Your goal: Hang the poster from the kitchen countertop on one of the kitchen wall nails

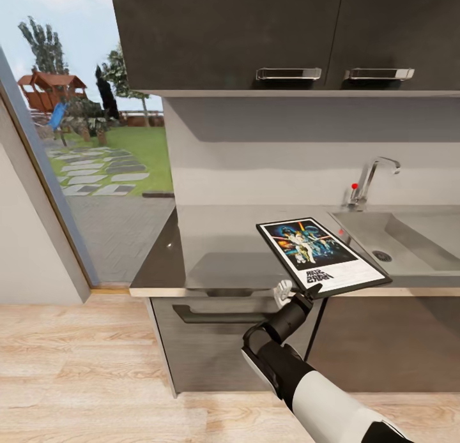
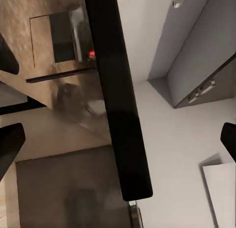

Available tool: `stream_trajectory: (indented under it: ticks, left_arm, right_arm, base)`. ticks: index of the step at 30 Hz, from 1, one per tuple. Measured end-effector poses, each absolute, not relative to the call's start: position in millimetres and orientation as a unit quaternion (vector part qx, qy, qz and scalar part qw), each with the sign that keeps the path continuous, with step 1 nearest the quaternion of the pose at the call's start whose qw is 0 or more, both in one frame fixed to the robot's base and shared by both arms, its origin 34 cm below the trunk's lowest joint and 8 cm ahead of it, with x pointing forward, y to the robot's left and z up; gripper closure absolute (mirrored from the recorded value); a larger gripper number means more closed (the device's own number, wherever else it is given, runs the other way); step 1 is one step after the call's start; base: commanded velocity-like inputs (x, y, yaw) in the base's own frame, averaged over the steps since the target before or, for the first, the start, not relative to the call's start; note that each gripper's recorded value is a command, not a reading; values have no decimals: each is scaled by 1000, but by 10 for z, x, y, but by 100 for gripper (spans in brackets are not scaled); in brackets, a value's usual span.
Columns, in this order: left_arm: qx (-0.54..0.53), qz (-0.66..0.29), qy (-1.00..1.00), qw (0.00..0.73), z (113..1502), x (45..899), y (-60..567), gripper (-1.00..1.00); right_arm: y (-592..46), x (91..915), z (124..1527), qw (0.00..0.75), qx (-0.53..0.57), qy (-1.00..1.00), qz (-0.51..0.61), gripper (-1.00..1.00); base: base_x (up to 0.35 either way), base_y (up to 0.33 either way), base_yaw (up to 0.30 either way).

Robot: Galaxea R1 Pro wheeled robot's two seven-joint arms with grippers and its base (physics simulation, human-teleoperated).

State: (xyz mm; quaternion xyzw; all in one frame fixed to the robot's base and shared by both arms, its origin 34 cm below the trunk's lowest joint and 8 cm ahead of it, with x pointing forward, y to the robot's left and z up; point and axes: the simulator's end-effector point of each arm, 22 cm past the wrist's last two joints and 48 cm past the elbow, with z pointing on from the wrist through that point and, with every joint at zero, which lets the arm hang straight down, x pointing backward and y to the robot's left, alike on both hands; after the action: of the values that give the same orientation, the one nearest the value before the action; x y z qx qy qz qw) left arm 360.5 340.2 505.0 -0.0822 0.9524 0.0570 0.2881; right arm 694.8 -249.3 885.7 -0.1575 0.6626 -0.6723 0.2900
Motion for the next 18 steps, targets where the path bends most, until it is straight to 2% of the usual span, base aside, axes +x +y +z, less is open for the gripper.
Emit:
stream_trajectory:
  ticks: [18]
  left_arm:
    - [-83,57,952,288,5050,3604,3404,-100]
  right_arm:
    - [-2503,6943,8839,288,-159,662,-674,-100]
  base:
    - [3,0,0]
